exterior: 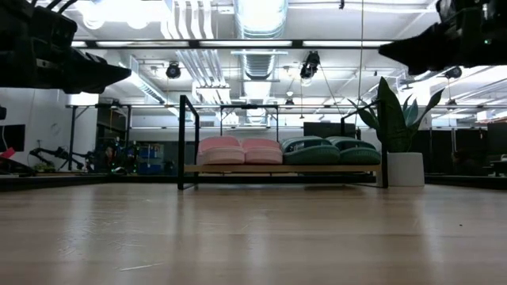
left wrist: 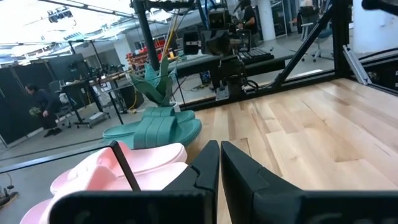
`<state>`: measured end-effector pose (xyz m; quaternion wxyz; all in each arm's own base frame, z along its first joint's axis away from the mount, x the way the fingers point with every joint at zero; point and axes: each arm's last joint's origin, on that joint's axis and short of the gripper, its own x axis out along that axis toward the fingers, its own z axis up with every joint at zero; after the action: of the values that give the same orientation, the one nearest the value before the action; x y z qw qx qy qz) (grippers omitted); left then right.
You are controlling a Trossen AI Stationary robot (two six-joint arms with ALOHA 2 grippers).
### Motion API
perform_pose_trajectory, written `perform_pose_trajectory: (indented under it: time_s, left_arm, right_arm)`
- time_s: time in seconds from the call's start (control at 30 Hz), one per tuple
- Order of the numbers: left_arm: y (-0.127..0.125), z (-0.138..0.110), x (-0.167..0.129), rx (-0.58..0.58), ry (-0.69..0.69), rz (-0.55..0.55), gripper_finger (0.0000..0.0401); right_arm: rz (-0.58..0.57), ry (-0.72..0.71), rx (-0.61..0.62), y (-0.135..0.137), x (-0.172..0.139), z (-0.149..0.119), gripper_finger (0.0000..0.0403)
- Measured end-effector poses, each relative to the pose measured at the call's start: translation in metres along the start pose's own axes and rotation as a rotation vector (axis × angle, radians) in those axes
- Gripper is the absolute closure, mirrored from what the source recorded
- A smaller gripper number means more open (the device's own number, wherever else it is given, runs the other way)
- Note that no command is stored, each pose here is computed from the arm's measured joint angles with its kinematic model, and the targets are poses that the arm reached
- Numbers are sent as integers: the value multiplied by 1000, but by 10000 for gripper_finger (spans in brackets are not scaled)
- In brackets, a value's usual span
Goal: Pick and place slides into the shelf
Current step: Return to Home Position
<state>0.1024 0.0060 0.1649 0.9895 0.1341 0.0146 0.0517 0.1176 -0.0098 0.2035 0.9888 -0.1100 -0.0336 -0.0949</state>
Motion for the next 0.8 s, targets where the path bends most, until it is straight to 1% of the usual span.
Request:
perform_pose_trajectory:
  time_s: [0.13, 0.33, 0.4, 0.47, 0.63, 0.8]
  left_arm:
    - [0, 0, 0, -2, 1, 0, 400]
    - [0, 0, 0, -11, 1, 0, 400]
    - [0, 0, 0, -35, 1, 0, 400]
    - [0, 0, 0, -70, -2, 2, 400]
    - [0, 1, 0, -124, -11, 8, 400]
    - [1, 0, 0, -163, 4, 18, 400]
  right_arm:
    - [7, 33, -2, -1, -12, -4, 395]
    - [47, 5, 84, -1, -27, -6, 395]
    - [58, -19, 105, -1, -28, -7, 395]
    - [86, -4, 109, 2, -26, -13, 395]
    - [72, -26, 138, 4, -22, -22, 394]
    - [81, 36, 143, 6, -23, -31, 394]
